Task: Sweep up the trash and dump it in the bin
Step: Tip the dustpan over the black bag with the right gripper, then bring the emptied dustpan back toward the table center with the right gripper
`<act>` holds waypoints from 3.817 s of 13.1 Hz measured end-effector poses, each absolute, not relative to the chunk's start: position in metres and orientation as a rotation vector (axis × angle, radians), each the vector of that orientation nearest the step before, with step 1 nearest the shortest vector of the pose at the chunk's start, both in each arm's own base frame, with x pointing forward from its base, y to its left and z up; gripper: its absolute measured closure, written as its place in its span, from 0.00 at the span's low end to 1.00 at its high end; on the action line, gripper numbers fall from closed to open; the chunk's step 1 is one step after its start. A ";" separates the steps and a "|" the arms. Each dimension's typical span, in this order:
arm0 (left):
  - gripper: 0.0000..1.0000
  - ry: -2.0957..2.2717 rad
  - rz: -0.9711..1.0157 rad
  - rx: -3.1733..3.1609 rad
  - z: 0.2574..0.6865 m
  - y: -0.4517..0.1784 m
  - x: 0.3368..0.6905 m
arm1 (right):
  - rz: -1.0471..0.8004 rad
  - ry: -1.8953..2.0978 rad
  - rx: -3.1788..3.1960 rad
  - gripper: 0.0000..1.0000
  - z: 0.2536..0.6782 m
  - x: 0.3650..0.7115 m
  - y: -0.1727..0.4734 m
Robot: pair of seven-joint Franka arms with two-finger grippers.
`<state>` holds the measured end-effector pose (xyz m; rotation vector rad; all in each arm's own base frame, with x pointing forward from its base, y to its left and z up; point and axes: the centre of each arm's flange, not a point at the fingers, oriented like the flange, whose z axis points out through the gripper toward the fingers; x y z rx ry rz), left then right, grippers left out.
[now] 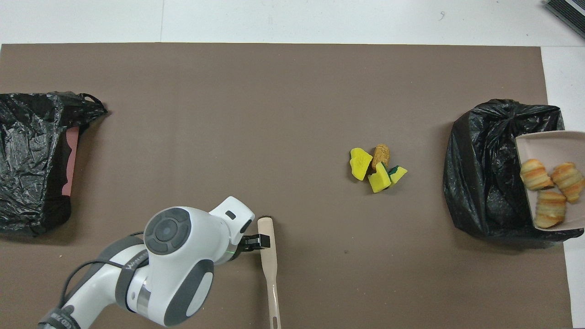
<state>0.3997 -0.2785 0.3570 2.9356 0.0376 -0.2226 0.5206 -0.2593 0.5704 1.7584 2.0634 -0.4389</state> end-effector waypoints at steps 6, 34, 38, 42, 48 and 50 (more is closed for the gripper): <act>0.00 -0.131 -0.077 2.977 0.400 -0.188 0.495 | -0.627 2.123 1.481 0.67 0.574 0.537 -0.230; 0.00 -0.074 -0.076 3.099 0.604 -0.001 0.551 | -0.336 1.594 2.166 0.67 0.599 0.512 0.033; 0.00 -0.088 -0.086 3.100 0.605 -0.002 0.548 | -0.135 1.274 2.496 0.67 0.594 0.504 0.102; 0.00 -0.111 -0.117 3.098 0.610 -0.006 0.540 | -0.046 0.931 2.772 0.67 0.566 0.514 0.186; 0.00 -0.128 -0.114 3.098 0.612 -0.008 0.538 | 0.106 0.339 3.112 0.67 0.487 0.558 0.329; 0.00 -0.139 -0.115 3.100 0.612 -0.009 0.538 | 0.141 0.190 3.168 0.67 0.467 0.569 0.353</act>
